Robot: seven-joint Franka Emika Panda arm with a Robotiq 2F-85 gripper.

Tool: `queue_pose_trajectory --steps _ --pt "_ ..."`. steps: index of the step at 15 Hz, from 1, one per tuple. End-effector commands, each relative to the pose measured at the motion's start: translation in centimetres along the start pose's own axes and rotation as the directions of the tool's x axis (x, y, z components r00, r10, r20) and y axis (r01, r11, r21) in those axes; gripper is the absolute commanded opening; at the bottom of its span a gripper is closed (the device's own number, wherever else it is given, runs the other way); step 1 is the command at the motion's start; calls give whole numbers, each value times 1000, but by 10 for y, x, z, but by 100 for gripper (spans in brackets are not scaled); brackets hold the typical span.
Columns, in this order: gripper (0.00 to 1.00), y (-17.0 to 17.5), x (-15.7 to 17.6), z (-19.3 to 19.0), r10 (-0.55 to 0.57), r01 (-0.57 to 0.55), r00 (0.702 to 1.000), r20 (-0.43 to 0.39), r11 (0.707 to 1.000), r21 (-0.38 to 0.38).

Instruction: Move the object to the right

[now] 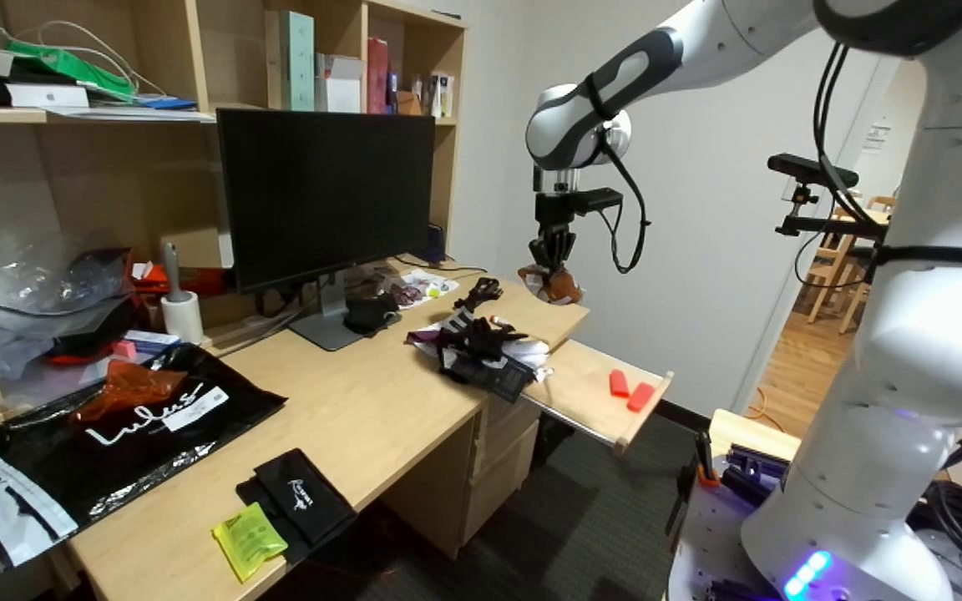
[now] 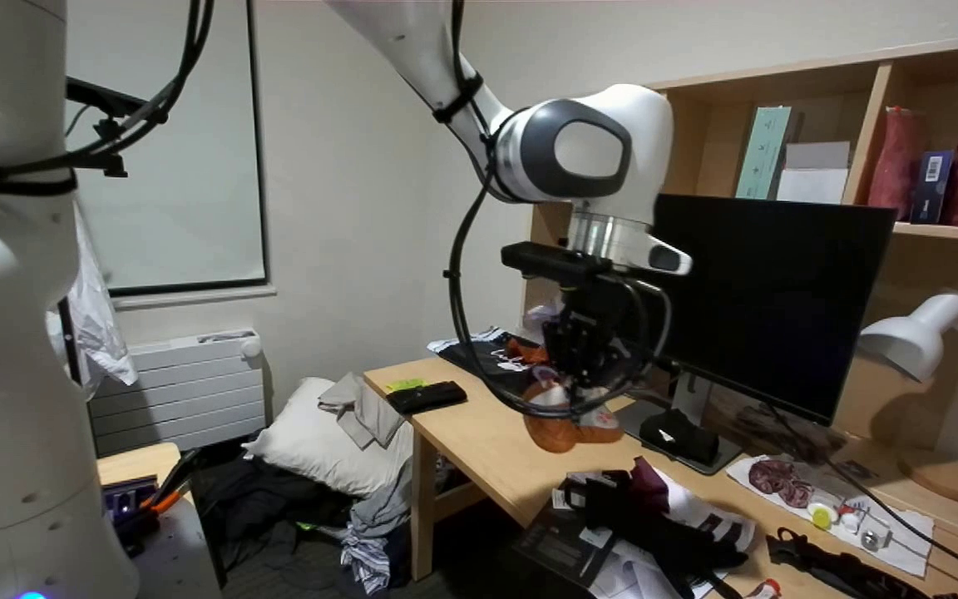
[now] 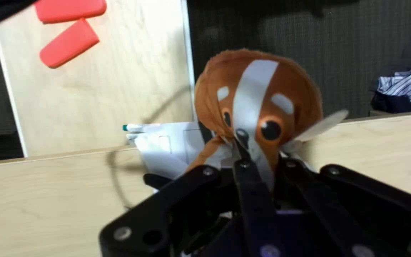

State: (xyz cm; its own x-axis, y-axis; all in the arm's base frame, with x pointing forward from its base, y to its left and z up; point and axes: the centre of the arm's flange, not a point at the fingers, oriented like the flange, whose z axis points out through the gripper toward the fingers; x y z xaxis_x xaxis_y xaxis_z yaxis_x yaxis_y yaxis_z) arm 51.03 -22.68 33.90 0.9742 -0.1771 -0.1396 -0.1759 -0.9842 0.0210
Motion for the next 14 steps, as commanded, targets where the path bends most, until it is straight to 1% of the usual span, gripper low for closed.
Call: queue_pose_trajectory --steps 1,2,3,4,6,8,9,10,11,14 --pt "8 68 55 9 19 -18 999 -32 1000 19" --pt "8 82 62 11 31 -31 999 -25 999 28" --pt "8 89 60 12 40 -39 999 -30 998 48" --pt "11 73 34 12 50 -50 998 -30 999 16" --pt "11 86 44 19 60 -60 998 -32 998 21" --pt "11 86 48 20 57 -56 998 -31 998 20" --pt "8 82 50 24 78 -78 996 -43 997 -1" --pt "8 82 57 25 91 -92 995 -49 996 -14" --pt "8 83 68 23 103 -104 992 -74 994 -13" --pt "8 90 102 19 128 -136 982 -141 990 -48"
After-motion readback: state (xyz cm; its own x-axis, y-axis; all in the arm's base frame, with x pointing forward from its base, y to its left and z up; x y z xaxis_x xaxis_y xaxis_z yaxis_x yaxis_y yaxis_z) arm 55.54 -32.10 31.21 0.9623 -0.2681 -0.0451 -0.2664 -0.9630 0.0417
